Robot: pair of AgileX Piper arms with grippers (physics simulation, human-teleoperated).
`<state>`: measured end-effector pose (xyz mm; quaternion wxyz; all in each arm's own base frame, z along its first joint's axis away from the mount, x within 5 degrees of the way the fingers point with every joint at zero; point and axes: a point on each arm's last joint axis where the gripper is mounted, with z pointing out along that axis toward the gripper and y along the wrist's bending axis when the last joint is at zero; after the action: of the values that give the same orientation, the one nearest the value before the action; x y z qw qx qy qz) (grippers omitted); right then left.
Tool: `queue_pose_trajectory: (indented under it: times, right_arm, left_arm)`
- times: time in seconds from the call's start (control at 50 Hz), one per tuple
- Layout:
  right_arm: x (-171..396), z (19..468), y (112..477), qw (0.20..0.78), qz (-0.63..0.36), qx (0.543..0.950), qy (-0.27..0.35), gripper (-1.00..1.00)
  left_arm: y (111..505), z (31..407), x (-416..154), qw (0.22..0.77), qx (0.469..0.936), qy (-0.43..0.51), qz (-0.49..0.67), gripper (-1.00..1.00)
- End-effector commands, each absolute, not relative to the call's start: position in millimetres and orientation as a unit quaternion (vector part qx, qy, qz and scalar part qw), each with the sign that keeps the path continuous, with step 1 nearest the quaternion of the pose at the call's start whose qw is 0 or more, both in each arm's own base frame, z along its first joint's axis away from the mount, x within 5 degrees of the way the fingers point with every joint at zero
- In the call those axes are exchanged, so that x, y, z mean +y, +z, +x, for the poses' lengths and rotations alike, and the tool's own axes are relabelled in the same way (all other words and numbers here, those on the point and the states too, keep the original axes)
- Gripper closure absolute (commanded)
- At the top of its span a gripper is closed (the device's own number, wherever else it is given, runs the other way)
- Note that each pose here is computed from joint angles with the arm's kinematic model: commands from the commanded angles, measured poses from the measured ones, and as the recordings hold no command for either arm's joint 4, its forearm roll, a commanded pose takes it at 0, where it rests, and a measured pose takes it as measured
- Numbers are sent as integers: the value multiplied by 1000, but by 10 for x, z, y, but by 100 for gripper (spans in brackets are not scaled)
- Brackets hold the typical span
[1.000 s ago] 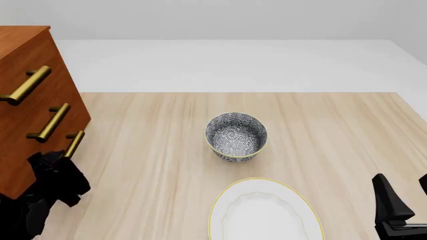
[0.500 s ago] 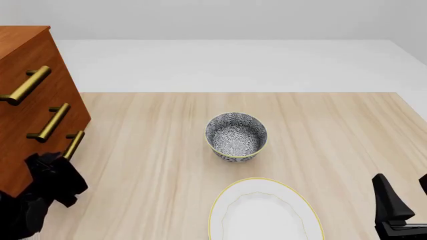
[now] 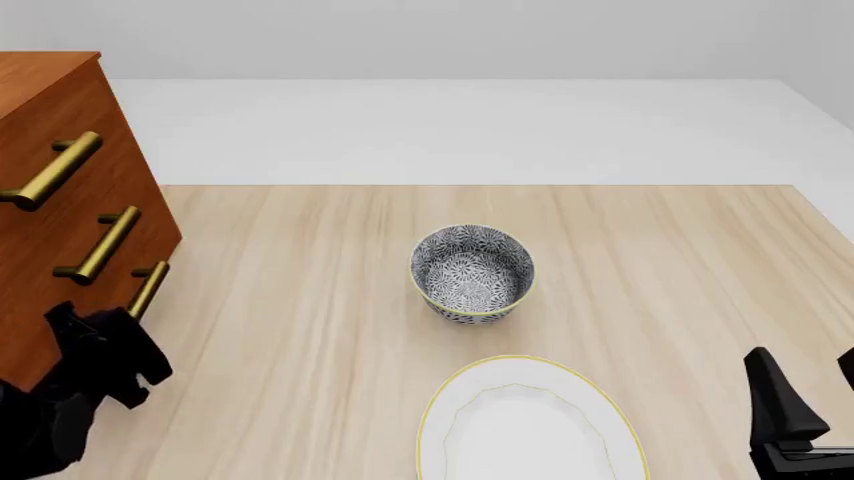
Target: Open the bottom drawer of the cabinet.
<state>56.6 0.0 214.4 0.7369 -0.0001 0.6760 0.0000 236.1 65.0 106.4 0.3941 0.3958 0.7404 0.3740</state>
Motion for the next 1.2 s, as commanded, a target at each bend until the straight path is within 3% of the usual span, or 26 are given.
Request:
queue_pose_trajectory:
  times: [0.02,1.2]
  right_arm:
    - [0,566,2144,737,0,676,0,-100]
    - [0,566,2144,737,0,676,0,-100]
  left_arm:
    - [946,2342,657,373,748,365,410,100]
    - [1149,2361,456,379,715,363,461,100]
